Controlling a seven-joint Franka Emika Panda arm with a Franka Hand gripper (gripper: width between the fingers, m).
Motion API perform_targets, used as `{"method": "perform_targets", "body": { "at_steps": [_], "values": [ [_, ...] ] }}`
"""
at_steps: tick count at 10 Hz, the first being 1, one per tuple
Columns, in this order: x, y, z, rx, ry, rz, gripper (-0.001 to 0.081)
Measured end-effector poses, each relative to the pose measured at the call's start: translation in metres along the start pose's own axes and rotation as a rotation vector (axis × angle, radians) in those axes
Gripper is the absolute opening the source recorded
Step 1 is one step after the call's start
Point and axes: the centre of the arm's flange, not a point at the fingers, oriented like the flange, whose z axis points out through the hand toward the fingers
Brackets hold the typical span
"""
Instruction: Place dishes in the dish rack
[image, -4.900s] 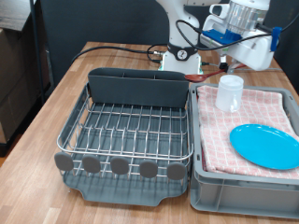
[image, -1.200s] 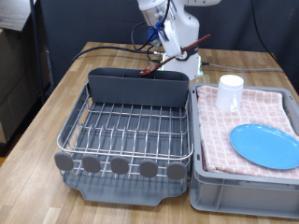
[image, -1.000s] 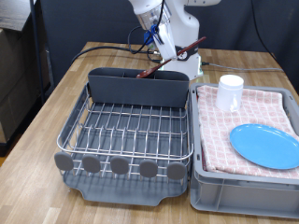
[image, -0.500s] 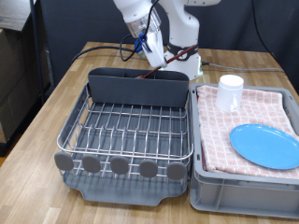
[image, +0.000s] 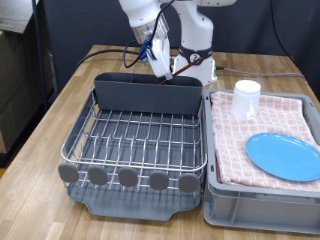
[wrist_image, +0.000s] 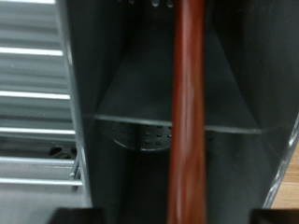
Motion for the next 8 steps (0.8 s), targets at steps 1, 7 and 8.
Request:
{"method": "perform_targets", "body": {
  "at_steps": [1,7,8],
  "values": [
    [-0.002,0.000,0.000,0.010,0.012,-0.004,0.0265],
    [-0.039,0.007,-0.003,0.171,0.209,-0.002,0.0790],
    [-0.047,0.011,-0.007,0.199,0.227,0.001,0.0800]
  ]
}}
